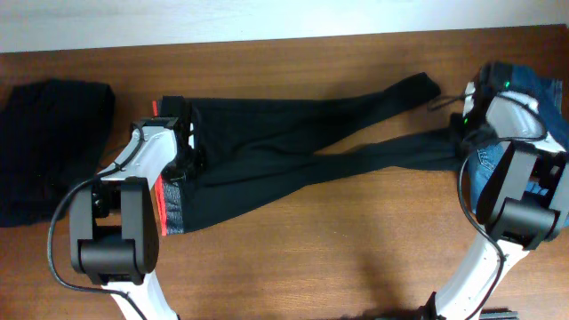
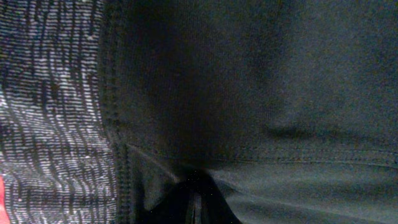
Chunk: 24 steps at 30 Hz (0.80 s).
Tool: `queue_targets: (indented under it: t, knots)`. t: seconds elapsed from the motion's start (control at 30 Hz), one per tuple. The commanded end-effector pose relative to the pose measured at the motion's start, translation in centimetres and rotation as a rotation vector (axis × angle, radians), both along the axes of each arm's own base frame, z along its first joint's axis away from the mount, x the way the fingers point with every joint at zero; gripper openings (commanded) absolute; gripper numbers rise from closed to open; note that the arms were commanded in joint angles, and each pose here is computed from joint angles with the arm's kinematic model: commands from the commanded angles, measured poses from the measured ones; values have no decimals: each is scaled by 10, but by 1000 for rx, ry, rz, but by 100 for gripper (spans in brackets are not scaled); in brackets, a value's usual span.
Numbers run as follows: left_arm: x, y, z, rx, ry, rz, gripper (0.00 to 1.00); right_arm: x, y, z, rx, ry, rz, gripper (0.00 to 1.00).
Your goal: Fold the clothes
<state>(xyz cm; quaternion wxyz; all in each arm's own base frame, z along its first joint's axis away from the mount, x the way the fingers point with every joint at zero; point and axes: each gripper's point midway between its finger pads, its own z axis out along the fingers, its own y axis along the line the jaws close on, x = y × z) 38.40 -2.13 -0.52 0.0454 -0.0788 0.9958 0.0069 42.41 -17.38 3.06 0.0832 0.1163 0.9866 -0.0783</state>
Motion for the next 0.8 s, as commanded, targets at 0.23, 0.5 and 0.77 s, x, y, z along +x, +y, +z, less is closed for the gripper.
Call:
queue_targets:
  t: [0.23, 0.5, 0.77]
  knots:
    - [-29, 12, -51, 58, 145, -11, 13, 27, 32, 90, 185, -113, -219, 31]
    - [-30, 12, -51, 58, 148, -11, 50, 38, 92, 88, 298, -108, -264, 30]
    - [-30, 5, -52, 20, 149, -12, 66, 51, 127, 83, 171, -131, -342, 30]
